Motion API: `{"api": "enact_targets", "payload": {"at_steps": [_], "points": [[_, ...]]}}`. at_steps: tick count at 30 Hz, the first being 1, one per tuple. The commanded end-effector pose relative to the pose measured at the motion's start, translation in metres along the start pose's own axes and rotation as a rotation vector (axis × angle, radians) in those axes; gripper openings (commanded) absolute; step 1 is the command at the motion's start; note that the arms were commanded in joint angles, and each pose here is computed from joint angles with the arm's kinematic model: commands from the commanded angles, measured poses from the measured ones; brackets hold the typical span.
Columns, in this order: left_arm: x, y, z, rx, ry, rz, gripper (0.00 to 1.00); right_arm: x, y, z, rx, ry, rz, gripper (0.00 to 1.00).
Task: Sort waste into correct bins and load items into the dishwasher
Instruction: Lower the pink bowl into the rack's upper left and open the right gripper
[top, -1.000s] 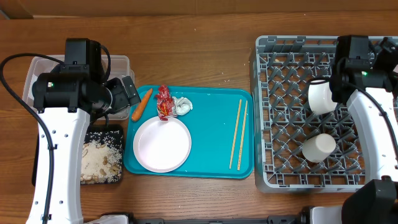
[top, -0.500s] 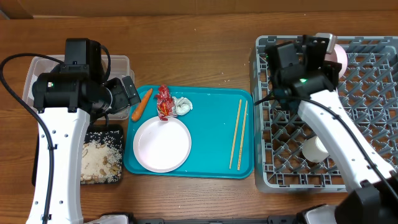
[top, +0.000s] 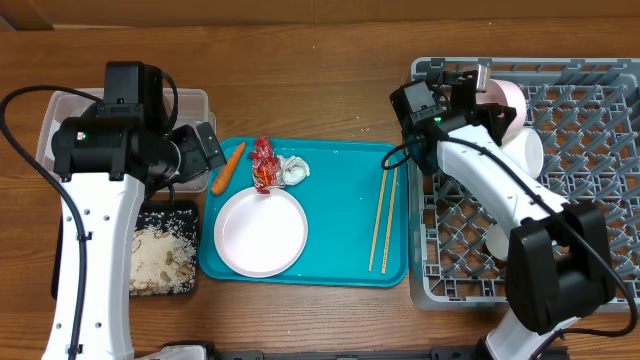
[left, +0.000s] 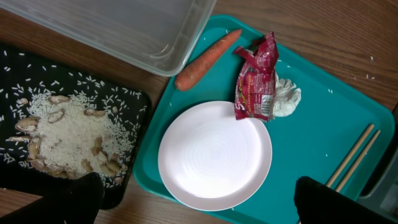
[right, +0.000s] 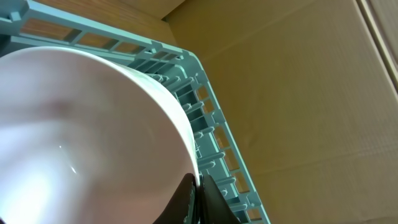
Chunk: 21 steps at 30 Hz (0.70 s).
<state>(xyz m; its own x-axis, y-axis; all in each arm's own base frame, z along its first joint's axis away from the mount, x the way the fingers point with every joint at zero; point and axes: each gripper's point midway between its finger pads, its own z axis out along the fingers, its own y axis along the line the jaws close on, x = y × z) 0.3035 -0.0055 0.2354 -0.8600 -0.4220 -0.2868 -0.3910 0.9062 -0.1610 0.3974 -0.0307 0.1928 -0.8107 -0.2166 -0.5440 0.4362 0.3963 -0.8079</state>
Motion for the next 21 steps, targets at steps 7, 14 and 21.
{"api": "enact_targets", "payload": {"at_steps": [7, 14, 21], "points": [[-0.002, 0.002, -0.001, -0.008, -0.007, -0.013, 1.0, -0.009, -0.004, -0.011, 0.046, -0.052, 0.011, 0.04], [-0.002, 0.002, -0.001, -0.008, -0.007, -0.013, 1.0, -0.039, -0.015, -0.003, 0.118, -0.081, 0.023, 0.04], [-0.002, 0.002, -0.001, -0.008, -0.007, -0.013, 1.0, -0.05, -0.01, 0.006, 0.07, -0.083, 0.063, 0.04]]}}
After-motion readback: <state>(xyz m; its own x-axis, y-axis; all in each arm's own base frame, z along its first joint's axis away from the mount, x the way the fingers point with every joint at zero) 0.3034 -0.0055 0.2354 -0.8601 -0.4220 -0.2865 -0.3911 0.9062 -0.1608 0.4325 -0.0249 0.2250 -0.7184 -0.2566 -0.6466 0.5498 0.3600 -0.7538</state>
